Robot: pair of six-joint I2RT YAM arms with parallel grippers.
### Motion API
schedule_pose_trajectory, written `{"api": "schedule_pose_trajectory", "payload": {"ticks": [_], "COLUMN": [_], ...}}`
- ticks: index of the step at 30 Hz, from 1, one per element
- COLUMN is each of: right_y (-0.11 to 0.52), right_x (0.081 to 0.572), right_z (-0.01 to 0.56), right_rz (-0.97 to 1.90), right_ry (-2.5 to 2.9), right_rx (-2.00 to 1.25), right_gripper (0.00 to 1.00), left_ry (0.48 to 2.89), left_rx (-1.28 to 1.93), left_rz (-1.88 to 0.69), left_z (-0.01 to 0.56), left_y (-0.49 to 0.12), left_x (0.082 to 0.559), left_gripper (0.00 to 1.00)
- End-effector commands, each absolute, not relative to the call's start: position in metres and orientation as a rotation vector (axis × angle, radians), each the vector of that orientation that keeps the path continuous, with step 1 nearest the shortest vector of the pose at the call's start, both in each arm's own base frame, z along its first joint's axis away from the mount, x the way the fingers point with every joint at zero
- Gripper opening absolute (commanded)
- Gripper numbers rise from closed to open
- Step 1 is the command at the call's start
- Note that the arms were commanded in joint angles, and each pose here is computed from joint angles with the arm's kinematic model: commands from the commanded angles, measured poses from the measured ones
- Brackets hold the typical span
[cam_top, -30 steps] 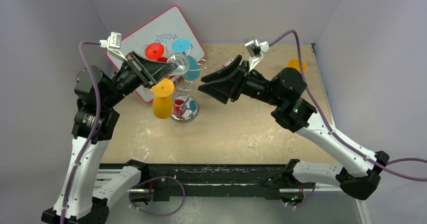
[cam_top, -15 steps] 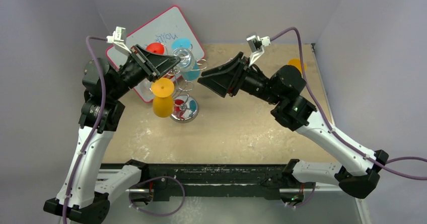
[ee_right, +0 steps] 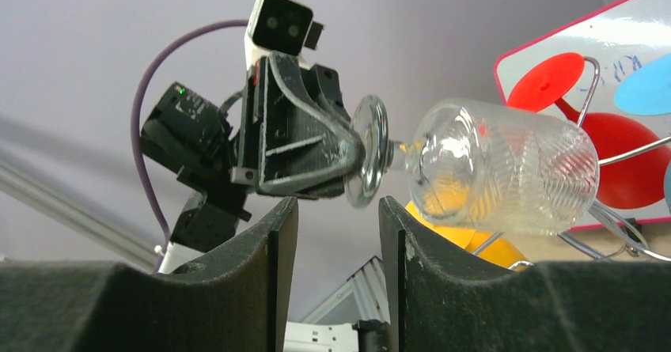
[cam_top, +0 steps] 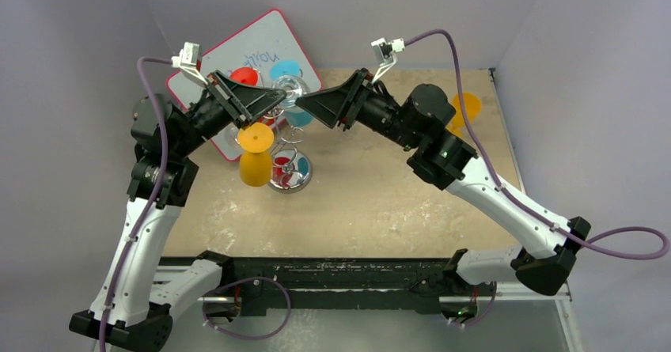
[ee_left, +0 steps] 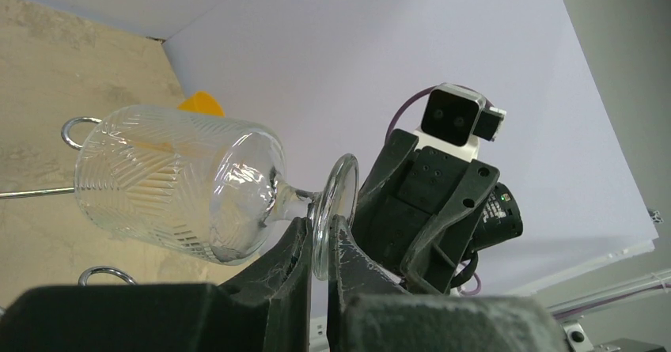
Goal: Place the wine glass upside down on the wine glass rack
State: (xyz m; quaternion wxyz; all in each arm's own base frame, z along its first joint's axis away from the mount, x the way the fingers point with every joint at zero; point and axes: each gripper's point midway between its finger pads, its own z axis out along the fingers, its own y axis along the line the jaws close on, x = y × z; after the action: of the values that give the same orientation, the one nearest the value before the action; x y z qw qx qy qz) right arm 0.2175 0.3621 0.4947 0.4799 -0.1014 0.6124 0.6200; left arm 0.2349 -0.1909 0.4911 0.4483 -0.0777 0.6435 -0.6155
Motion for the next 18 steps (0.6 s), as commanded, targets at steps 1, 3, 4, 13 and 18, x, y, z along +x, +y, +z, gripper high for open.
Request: {"api": "schedule_pose_trajectory", "payload": {"ticks": [1, 3, 4, 13, 18], "right_y": [0.353, 0.354, 0.355, 0.368, 0.367], "right_x": [0.220, 0.220, 0.221, 0.226, 0.227], "right_z": [0.534, 0.536, 0.537, 0.526, 0.526], "right_rz": [1.534, 1.544, 1.545, 1.549, 1.541], "right_ry": [1.391, 1.384, 1.384, 1.440, 1.446], "right_rx": [-0.181, -0.171, -0.170, -0.193, -0.186], "right_gripper": [0.44, 0.42, 0.41, 0.29, 0.00], "left_ry": [1.436, 1.441, 1.443, 1.441, 1.444], "left_rx": [-0.074, -0.069, -0.067, -0.049, -0.051], "left_rz": [-1.583, -1.587, -1.592, -1.606, -1.597], "left_z": [0.528, 0.527, 0.526, 0.526, 0.524], "left_y": [-0.190, -0.190, -0.191, -0.192, -0.192], "left_x": [0.212, 0.211, 0.210, 0.205, 0.207], "left_gripper": [0.00, 0.00, 0.00, 0.00, 0.00]}}
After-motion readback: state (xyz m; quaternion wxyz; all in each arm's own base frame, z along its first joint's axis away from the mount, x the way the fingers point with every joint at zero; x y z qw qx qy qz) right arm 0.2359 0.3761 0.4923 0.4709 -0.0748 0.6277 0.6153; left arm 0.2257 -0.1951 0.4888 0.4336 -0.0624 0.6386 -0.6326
